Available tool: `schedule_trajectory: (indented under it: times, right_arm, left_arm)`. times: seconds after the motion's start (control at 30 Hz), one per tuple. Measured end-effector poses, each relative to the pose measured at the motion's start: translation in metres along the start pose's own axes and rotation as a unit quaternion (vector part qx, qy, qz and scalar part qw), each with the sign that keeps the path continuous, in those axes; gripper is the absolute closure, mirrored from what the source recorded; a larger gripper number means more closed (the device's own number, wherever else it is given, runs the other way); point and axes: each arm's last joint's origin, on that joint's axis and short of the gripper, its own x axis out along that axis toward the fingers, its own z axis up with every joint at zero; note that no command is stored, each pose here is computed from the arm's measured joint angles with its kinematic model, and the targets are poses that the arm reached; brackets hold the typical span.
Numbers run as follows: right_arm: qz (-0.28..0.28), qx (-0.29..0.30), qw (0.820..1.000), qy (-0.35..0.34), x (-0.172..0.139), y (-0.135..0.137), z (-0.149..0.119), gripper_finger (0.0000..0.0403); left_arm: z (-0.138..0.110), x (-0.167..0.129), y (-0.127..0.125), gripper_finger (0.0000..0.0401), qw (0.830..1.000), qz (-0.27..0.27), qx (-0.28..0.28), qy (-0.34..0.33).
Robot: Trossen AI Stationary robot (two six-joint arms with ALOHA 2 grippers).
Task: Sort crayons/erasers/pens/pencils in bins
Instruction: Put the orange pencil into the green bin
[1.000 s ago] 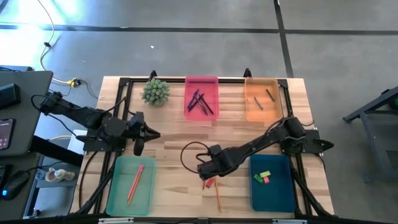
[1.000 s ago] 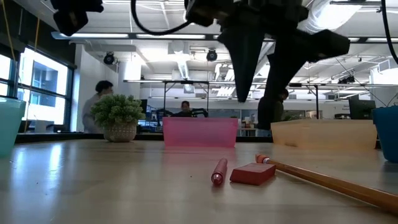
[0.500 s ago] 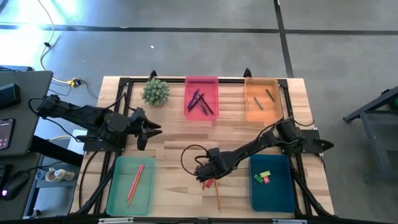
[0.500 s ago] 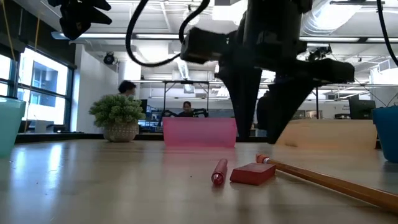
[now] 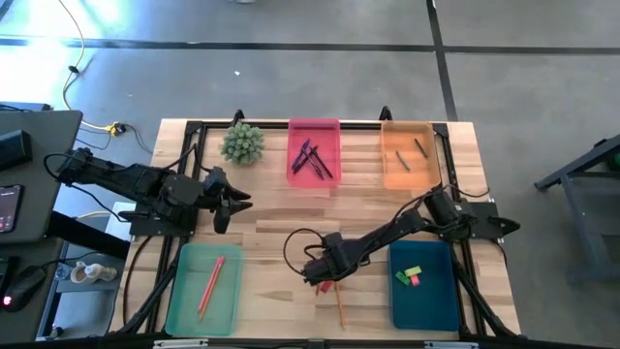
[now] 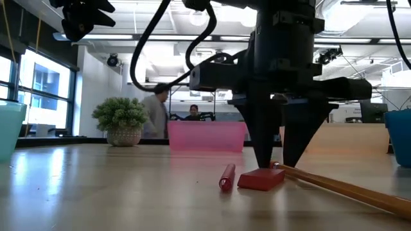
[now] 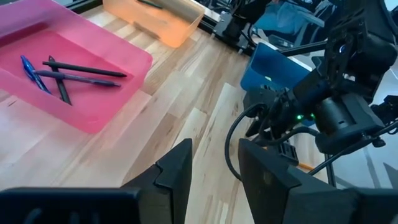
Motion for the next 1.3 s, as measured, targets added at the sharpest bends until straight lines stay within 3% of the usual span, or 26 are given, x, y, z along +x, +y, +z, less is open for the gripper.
schedule_trajectory:
  times: [0.5,0.83,0.97,1.3]
  right_arm:
    - [-0.025,-0.024,0.999,-0.002,0.003,-0.004,-0.002,0.0394]
    - [-0.032,-0.054,0.998,0.001,-0.009,-0.010,-0.012,0.0392]
    - [-0.010,-0.069,0.998,-0.002,-0.022,-0.003,-0.014,0.0392]
    - [0.030,-0.075,0.992,-0.095,-0.070,0.012,-0.010,0.0391]
  left_arm:
    - [-0.001,0.000,0.000,0.0284,1.000,-0.011,0.001,0.010]
    - [-0.002,0.000,-0.001,0.0284,0.999,-0.029,0.000,0.025]
    - [-0.002,0.000,-0.001,0.0284,0.999,-0.029,-0.003,0.025]
    - [-0.002,0.000,-0.002,0.0280,0.999,-0.040,-0.003,0.033]
